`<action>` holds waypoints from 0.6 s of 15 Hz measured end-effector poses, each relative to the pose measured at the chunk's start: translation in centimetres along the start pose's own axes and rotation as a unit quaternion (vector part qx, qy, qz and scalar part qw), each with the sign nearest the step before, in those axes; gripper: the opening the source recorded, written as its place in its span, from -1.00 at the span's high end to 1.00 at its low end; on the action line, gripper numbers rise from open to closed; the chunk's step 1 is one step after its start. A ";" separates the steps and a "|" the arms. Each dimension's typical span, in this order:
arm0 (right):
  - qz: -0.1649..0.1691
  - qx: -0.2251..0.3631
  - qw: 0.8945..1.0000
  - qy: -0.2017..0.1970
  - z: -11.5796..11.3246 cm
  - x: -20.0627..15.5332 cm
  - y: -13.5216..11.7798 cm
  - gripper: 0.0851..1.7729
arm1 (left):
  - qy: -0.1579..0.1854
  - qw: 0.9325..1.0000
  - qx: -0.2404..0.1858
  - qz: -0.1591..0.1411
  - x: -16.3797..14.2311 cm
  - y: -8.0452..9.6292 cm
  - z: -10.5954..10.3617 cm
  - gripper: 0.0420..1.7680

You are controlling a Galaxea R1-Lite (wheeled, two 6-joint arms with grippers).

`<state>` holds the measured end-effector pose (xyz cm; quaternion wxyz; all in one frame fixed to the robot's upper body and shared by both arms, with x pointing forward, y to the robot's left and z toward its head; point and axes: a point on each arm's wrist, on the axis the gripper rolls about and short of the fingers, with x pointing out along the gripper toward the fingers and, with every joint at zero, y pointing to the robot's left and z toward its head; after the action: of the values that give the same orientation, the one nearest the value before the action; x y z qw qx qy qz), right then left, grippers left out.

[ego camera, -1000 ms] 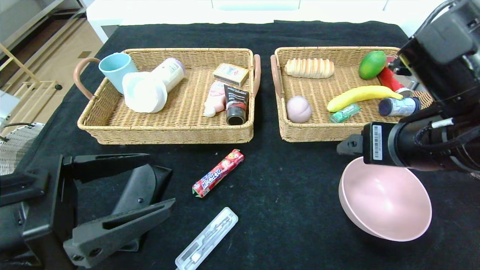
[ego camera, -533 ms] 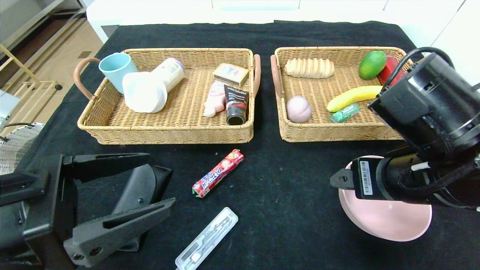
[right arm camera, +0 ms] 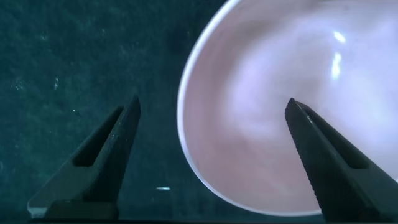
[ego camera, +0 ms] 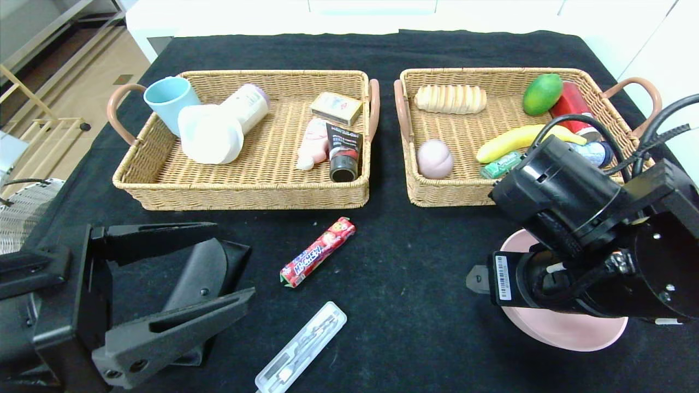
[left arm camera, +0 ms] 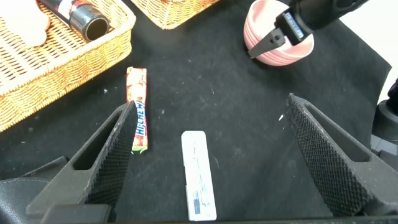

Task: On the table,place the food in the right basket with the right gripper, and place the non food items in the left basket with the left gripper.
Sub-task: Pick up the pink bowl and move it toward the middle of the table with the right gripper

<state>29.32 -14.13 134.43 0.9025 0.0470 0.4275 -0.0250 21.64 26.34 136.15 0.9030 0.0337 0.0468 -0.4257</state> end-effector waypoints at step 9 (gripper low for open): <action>-0.014 -0.004 1.000 0.011 -0.3 1.2 0.2 -0.06 | 0.000 1.000 0.000 0.000 0.0 0.0 0.0 -0.94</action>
<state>29.85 -13.93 133.31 0.8974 0.0376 0.4381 -0.0350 21.64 26.34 136.16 0.9030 0.0338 0.0467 -0.4259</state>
